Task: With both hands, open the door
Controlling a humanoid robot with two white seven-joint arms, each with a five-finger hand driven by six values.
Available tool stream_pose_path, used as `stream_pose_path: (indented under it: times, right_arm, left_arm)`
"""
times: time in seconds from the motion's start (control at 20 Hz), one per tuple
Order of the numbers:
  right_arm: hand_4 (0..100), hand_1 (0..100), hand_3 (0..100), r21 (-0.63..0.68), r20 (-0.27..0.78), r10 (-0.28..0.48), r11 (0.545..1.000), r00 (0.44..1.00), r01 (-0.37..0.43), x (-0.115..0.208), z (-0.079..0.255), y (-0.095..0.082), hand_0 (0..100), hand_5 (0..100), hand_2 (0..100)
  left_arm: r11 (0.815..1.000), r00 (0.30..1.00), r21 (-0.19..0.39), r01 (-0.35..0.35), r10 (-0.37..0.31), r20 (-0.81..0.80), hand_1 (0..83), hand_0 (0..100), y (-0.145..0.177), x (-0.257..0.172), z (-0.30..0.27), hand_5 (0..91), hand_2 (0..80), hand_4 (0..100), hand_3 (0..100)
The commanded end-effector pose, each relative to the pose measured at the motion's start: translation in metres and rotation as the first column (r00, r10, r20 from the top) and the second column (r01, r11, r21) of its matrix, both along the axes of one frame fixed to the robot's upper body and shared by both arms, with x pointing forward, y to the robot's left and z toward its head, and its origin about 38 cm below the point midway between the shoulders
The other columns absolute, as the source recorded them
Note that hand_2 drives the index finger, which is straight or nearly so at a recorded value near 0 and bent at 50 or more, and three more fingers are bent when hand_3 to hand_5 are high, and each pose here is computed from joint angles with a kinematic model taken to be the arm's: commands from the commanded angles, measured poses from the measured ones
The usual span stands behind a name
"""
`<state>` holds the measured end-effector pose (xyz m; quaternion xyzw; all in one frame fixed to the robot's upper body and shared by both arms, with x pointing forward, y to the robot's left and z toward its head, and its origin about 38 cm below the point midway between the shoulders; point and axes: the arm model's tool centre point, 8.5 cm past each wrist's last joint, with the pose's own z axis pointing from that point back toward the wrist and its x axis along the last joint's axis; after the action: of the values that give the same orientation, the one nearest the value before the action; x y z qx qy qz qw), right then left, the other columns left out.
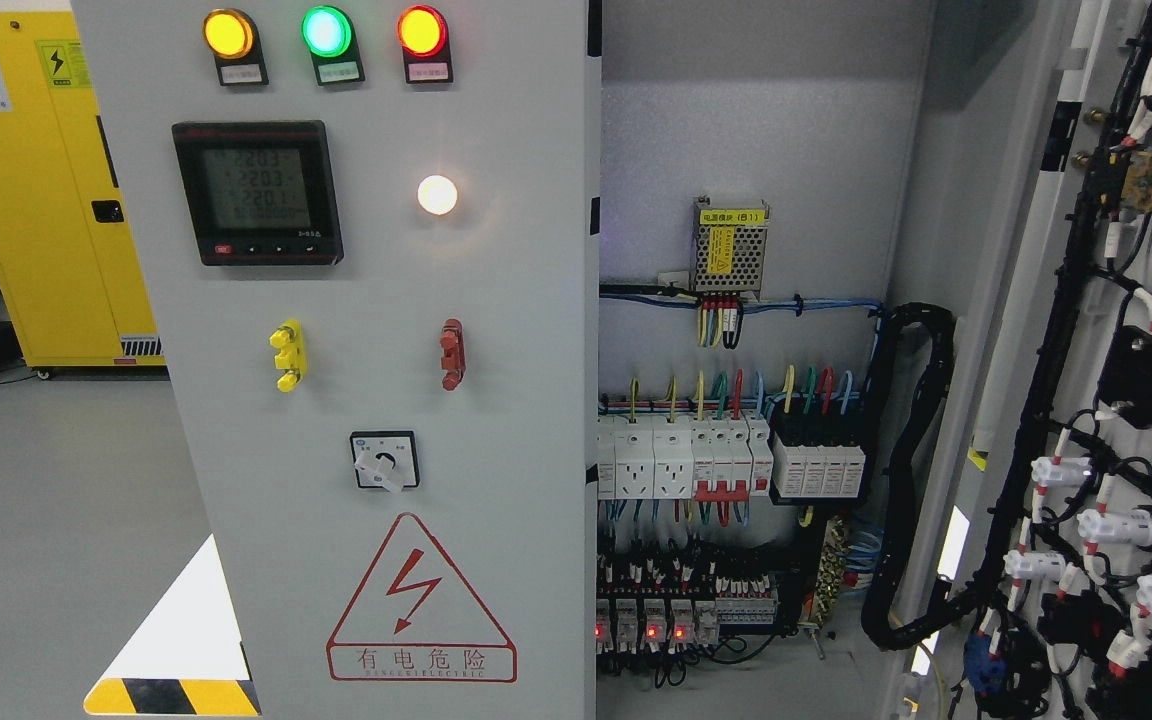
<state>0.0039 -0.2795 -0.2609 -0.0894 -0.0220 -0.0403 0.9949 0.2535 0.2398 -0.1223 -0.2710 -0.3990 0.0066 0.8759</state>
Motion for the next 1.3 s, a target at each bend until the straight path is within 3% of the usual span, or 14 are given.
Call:
stream_pose_path:
  times: [0.0,0.15,0.25,0.5,0.95,1.15,1.25]
  right_arm:
    - [0,50,0,0.002,-0.052,-0.004,1.0,0.999,0.004,-0.028,0.001,0.002,0,0,4]
    - [0,50,0,0.003,-0.052,-0.004,1.0,0.999,0.004,-0.028,0.001,0.003,0,0,4]
    - [0,50,0,0.002,-0.052,-0.004,1.0,0.999,0.004,-0.028,0.001,0.002,0,0,4]
    - [0,50,0,0.003,-0.052,-0.004,1.0,0.999,0.004,-0.028,0.001,0.003,0,0,4]
    - [0,50,0,0.003,-0.058,-0.004,1.0,0.998,0.004,-0.031,0.001,0.003,0,0,4]
    - [0,50,0,0.003,-0.061,-0.004,1.0,0.998,0.005,-0.034,0.001,0.002,0,0,4]
    - [0,50,0,0.005,-0.055,-0.004,1.0,0.998,0.004,-0.032,0.001,0.003,0,0,4]
  left_arm:
    - [0.965,0.722,0.177,-0.192,0.261,-0.64,55.6,12,0.027,-0.199,-0.132,0.0,0.0,0,0]
    - [0.966,0.662,0.215,-0.146,0.257,-0.705,55.6,12,0.029,-0.239,-0.135,0.0,0.0,0,0]
    - [0.971,0.649,0.23,-0.057,0.212,-0.731,55.6,12,0.031,-0.26,-0.134,0.0,0.0,0,0]
    - [0.963,0.736,0.256,0.084,0.113,-0.667,55.6,12,0.03,-0.269,-0.134,0.0,0.0,0,0]
    - [0.959,0.712,0.266,0.095,0.121,-0.691,55.6,12,0.028,-0.282,-0.134,0.0,0.0,0,0]
    - [0.927,0.706,0.363,0.092,0.196,-0.681,55.6,12,0.036,-0.28,-0.135,0.0,0.0,0,0]
    - [0.925,0.706,0.368,0.092,0.2,-0.679,55.6,12,0.037,-0.279,-0.136,0.0,0.0,0,0]
